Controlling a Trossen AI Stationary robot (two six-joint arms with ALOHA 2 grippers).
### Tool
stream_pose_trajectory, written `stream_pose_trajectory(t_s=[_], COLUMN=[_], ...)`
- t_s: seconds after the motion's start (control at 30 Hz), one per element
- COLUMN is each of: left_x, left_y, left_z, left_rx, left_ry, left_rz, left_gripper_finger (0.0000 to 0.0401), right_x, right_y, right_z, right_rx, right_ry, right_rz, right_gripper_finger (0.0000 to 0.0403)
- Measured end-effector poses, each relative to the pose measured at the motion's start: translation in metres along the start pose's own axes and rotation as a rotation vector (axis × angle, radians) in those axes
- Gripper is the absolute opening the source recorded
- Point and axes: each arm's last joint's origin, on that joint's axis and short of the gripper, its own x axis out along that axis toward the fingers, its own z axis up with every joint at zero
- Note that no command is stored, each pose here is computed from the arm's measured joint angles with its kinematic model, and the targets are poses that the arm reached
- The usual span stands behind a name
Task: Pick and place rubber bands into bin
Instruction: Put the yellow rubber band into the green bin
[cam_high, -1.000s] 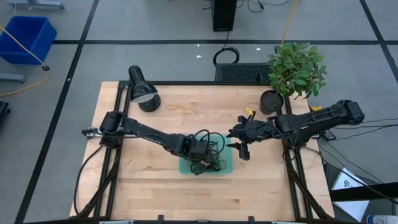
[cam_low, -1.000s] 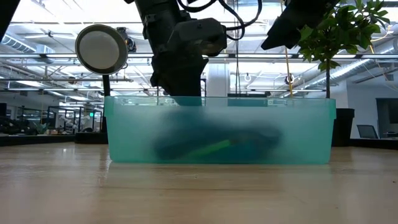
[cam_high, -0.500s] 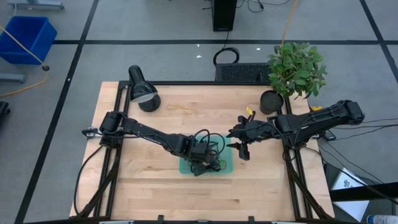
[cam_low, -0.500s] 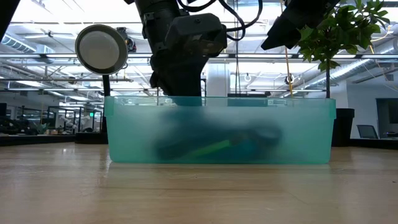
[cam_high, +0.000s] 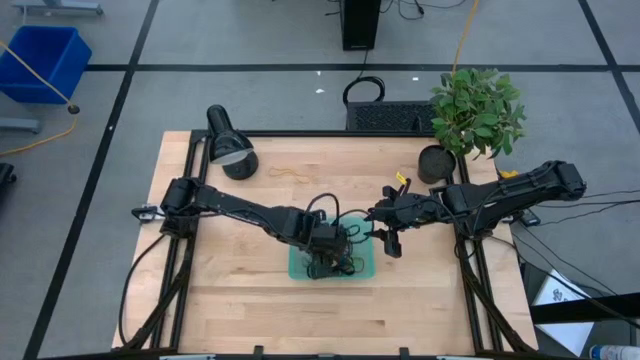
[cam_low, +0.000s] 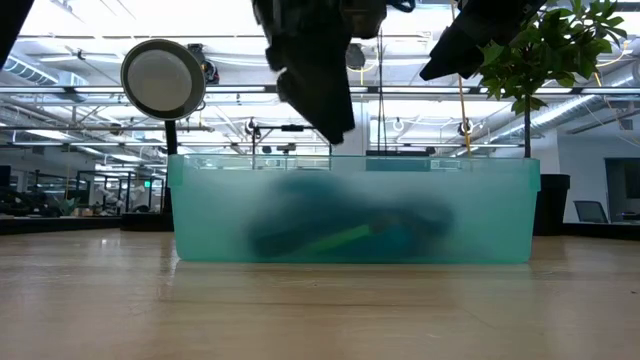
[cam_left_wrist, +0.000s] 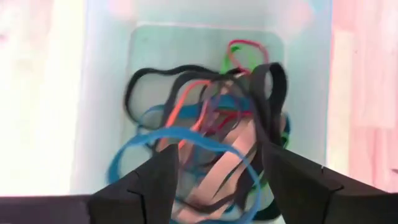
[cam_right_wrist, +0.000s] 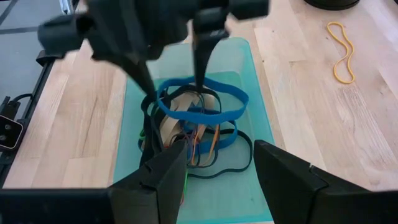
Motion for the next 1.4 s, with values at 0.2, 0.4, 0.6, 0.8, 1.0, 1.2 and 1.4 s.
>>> stream_pose_trajectory(t_s=[0.2,0.4,0.6,0.8,1.0,1.2,1.4], left_x=[-0.035,-0.076,-0.116,-0.126,-0.12,-0.091,-0.046], left_y=[0.021,0.059,0.114,0.154,0.194,0.225,0.233], left_z=[0.013,0.018,0.016,0.013,0.004,-0.021,-0.043], left_rx=[0.01,0.059,0.0,-0.044,-0.101,-0.072,0.181], left_ry=[0.092,0.077,0.011,0.013,0.066,0.177,0.172], left_rz=[0.05,0.121,0.203,0.287,0.351,0.268,0.131], left_gripper_finger=[0.0245,0.0246,0.0246,0.0246,0.0246,0.0243,0.0226], right_x=[0.0,0.0,0.0,0.0,-0.001,-0.001,-0.001], right_y=[0.0,-0.001,-0.002,-0.007,-0.009,-0.015,-0.027], right_z=[0.0,0.0,0.0,0.001,0.002,0.003,0.005], right_rx=[0.0,0.002,0.004,0.001,-0.003,0.015,0.047], right_ry=[0.0,-0.002,-0.014,-0.046,-0.07,-0.07,-0.075], right_rz=[0.0,-0.009,-0.061,-0.207,-0.31,-0.329,-0.366], right_gripper_finger=[0.018,0.018,0.018,0.018,0.018,0.018,0.018])
